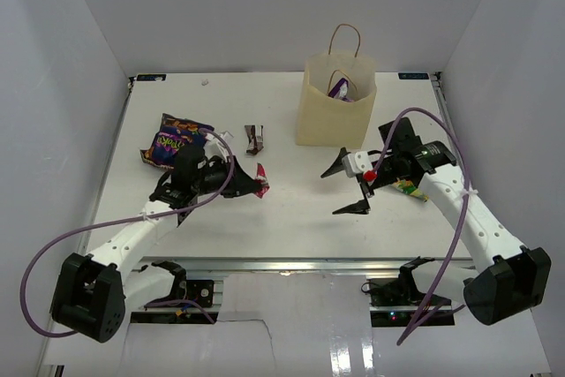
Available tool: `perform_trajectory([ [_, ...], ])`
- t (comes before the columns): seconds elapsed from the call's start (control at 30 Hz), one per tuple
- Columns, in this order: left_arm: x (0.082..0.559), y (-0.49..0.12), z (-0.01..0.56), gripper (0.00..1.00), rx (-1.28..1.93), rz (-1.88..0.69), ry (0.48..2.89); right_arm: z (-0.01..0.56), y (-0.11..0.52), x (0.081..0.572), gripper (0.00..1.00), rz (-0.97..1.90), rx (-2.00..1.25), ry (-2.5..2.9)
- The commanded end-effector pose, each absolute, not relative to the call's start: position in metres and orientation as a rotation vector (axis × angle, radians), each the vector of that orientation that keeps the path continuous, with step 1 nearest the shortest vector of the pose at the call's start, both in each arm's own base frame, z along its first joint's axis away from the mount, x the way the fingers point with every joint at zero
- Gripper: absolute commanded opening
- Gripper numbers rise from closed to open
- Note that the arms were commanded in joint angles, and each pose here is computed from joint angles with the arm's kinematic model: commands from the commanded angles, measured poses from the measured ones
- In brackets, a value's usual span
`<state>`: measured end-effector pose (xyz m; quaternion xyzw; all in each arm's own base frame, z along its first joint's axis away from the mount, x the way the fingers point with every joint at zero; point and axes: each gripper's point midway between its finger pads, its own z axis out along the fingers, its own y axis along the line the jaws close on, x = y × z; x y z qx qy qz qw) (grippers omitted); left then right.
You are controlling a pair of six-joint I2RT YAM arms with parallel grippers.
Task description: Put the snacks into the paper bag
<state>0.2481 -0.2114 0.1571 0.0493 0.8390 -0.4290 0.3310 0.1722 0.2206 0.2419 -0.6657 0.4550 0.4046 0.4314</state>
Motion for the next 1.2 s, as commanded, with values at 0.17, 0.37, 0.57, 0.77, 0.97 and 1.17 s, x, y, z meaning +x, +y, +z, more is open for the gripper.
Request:
perform_trajectory([
  [0.17, 0.172, -0.279, 0.191, 0.14, 0.577, -1.664, 2.094, 0.253, 0.267, 0.175, 0.96, 0.815, -1.958, 0.580],
  [0.37, 0.156, -0.302, 0.190, 0.13, 0.675, -1.718, 2.121, 0.212, 0.296, 0.159, 0.97, 0.824, -2.112, 0.584],
  [0.57, 0.153, -0.304, 0.198, 0.13, 0.699, -1.725, 2.090, 0.193, 0.292, 0.156, 1.00, 0.833, -2.173, 0.634],
  [0.77, 0.152, -0.306, 0.204, 0.13, 0.723, -1.744, 2.073, 0.173, 0.295, 0.155, 0.91, 0.847, -2.222, 0.698],
  [0.97, 0.152, -0.306, 0.211, 0.13, 0.726, -1.741, 2.048, 0.163, 0.302, 0.149, 0.76, 0.858, -2.242, 0.740],
  [1.17, 0.152, -0.305, 0.216, 0.15, 0.722, -1.741, 2.037, 0.168, 0.304, 0.151, 0.42, 0.835, -2.232, 0.782],
])
